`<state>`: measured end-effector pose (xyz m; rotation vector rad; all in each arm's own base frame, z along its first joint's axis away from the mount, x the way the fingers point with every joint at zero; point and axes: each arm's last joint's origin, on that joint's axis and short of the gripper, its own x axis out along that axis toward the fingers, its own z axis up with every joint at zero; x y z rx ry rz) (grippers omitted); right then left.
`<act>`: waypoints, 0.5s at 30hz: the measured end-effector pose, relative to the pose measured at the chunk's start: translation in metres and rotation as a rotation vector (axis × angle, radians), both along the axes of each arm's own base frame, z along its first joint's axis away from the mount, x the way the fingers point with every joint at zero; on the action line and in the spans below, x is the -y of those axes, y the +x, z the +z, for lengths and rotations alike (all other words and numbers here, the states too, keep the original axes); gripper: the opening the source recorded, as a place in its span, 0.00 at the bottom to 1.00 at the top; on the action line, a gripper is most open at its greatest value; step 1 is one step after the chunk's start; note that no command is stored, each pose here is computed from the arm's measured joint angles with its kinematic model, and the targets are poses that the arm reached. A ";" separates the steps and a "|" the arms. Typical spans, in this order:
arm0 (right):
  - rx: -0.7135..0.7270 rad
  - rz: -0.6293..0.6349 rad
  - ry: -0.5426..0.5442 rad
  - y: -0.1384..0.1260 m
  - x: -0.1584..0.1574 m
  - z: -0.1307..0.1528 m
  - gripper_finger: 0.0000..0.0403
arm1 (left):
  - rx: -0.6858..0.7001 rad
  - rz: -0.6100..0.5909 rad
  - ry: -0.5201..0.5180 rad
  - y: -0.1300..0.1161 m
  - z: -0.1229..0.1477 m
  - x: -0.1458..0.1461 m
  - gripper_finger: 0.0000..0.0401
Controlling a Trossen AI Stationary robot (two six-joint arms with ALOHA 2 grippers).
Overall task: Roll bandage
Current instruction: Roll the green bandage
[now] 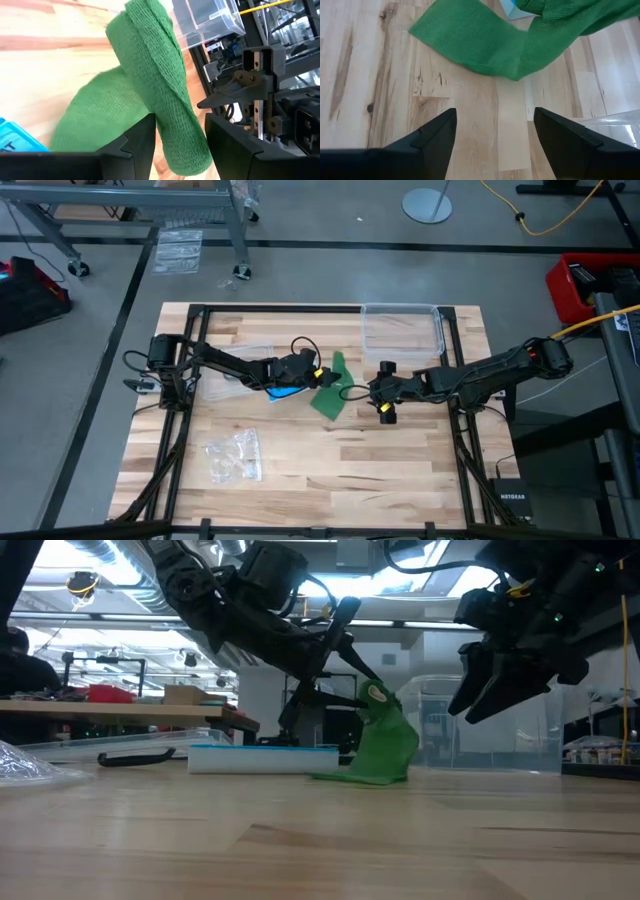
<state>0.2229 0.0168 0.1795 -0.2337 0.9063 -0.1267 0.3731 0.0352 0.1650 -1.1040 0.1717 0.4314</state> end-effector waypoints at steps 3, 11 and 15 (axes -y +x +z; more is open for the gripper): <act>0.000 0.000 0.000 0.000 0.000 0.000 0.67 | 0.002 0.012 0.030 0.000 0.001 0.000 0.40; 0.000 0.000 0.000 0.000 0.000 0.000 0.67 | 0.028 0.022 0.039 0.005 0.005 0.001 0.40; -0.002 0.001 0.000 0.000 0.000 0.000 0.67 | 0.022 -0.010 0.025 0.018 -0.001 0.011 0.40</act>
